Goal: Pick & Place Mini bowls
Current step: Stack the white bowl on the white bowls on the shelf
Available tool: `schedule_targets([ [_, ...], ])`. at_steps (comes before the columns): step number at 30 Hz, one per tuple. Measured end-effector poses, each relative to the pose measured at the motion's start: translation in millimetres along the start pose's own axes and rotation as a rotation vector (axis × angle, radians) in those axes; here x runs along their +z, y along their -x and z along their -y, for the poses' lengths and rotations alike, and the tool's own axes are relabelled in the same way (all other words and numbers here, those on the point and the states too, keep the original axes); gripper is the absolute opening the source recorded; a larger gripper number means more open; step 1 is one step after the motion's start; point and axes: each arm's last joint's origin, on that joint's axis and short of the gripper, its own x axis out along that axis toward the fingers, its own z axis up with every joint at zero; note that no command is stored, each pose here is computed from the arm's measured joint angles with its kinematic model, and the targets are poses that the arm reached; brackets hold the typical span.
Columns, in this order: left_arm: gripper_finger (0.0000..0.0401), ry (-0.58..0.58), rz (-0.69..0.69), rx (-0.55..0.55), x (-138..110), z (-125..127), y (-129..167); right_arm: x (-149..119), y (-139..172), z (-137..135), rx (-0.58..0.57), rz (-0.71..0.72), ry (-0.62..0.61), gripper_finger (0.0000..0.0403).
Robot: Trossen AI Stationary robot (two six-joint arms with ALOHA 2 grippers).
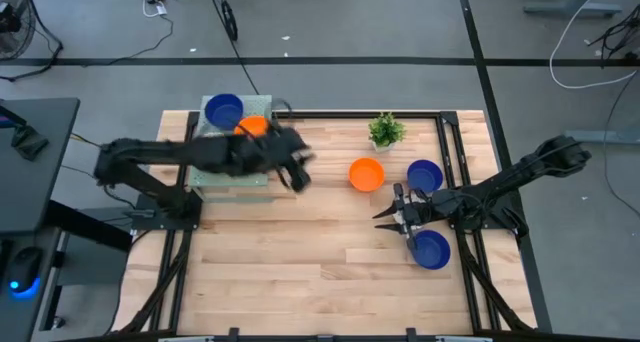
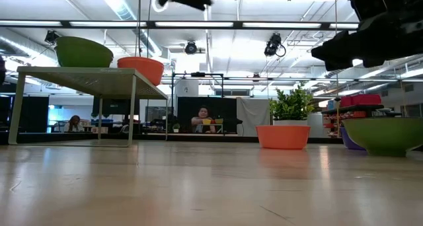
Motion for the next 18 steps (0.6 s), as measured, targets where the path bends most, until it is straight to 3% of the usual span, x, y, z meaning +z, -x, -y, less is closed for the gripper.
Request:
schedule_targets([
  [4, 0.0113, -0.102, -0.030, -0.068, -23.4, 51.3, -24.8, -2.6, 1.8, 1.1, -0.035, -0.038, -0.005, 0.0114],
  [8, 0.0112, -0.182, -0.056, -0.069, -58.4, 100.5, -50.2, -4.9, 3.7, 3.8, -0.122, -0.129, -0.064, 0.0114],
  [13, 0.0112, -0.238, -0.039, -0.074, -103.6, 151.8, -76.1, 17.3, 1.8, 5.4, -0.133, -0.402, -0.142, 0.0114],
  [18, 0.0112, -0.254, -0.073, -0.094, -133.2, 175.1, -81.6, 41.1, 10.9, 8.6, -0.179, -0.711, -0.225, 0.0114],
])
